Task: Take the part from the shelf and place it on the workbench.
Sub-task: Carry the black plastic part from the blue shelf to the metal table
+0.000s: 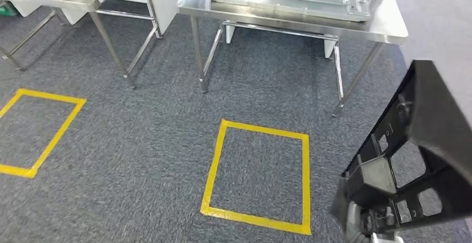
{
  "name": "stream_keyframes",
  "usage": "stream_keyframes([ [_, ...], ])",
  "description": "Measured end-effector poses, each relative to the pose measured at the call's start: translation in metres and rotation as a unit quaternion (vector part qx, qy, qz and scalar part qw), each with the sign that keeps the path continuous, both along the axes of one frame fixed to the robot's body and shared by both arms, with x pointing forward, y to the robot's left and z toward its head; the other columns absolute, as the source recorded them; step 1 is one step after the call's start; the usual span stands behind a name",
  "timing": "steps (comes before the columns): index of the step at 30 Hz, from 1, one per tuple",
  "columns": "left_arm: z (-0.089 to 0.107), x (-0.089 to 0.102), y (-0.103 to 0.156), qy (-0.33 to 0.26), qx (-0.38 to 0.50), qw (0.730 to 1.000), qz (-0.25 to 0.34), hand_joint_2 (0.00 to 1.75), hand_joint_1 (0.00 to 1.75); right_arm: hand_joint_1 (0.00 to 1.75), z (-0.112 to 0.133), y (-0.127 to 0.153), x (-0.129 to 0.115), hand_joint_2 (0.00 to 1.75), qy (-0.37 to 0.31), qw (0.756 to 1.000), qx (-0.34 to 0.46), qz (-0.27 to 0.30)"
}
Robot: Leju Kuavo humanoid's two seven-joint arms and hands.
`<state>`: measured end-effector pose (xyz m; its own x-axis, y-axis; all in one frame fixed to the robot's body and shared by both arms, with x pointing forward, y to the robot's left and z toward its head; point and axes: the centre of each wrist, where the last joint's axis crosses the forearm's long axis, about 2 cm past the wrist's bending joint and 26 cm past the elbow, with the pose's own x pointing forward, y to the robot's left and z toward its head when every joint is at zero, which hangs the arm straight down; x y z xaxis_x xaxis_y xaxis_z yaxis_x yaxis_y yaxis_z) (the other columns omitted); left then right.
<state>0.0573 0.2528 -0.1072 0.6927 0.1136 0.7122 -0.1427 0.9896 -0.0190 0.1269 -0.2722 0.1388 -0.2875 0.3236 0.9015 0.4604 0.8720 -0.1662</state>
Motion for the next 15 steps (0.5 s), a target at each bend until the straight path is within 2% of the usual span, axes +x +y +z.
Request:
stream_keyframes([
  [8,0.000,-0.002,0.003,0.000,0.002,1.000,-0.010,0.00,0.00,1.75,0.025,-0.005,0.014,1.75,-0.034,0.997,-0.065,-0.020],
  [15,0.000,0.002,0.004,-0.003,0.004,1.000,-0.014,0.00,0.00,1.75,0.037,-0.007,0.023,1.75,-0.050,0.995,-0.075,-0.034],
])
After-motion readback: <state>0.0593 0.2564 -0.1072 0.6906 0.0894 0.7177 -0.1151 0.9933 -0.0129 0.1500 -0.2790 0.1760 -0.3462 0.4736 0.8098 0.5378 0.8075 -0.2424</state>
